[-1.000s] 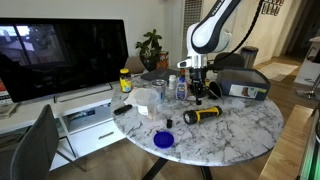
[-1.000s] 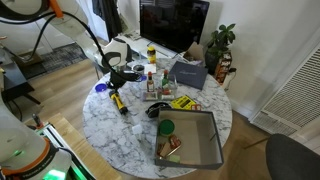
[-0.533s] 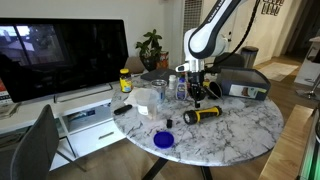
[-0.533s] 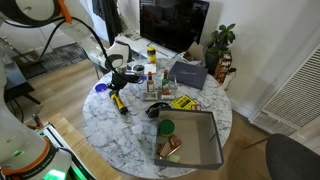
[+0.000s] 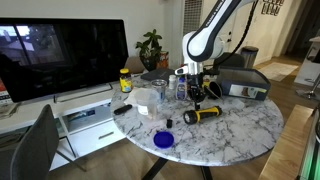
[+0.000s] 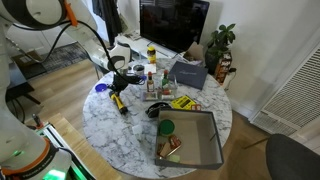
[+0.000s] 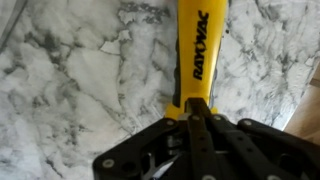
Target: Turn on the torch light
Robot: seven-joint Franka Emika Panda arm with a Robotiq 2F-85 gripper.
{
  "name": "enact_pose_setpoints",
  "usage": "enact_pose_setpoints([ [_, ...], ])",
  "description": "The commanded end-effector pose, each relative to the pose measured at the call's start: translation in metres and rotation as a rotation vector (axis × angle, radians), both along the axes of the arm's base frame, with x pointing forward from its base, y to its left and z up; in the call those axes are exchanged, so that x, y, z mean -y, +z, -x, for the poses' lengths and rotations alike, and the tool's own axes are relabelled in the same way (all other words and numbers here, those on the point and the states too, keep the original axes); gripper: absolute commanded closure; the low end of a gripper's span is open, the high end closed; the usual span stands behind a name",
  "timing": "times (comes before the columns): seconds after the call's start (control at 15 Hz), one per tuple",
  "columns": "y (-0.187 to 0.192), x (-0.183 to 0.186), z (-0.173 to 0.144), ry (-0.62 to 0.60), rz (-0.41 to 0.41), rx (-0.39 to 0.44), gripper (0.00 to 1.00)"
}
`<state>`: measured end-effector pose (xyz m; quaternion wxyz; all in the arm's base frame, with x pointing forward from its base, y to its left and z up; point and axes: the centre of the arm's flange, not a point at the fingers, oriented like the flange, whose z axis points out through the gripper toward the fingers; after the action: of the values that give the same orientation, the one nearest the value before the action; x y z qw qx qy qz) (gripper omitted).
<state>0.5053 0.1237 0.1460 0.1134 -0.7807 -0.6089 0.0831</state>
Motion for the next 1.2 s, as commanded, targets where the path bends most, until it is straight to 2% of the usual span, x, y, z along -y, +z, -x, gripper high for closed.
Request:
enact_pose_setpoints([
  [0.0,-0.007,-0.002,-0.005,0.002,0.011,-0.033,1.00],
  [0.53,-0.019,-0.012,-0.003,0.017,0.008,-0.098,1.00],
  [1.13,-0.040,-0.023,-0.009,-0.056,0.078,-0.092,1.00],
])
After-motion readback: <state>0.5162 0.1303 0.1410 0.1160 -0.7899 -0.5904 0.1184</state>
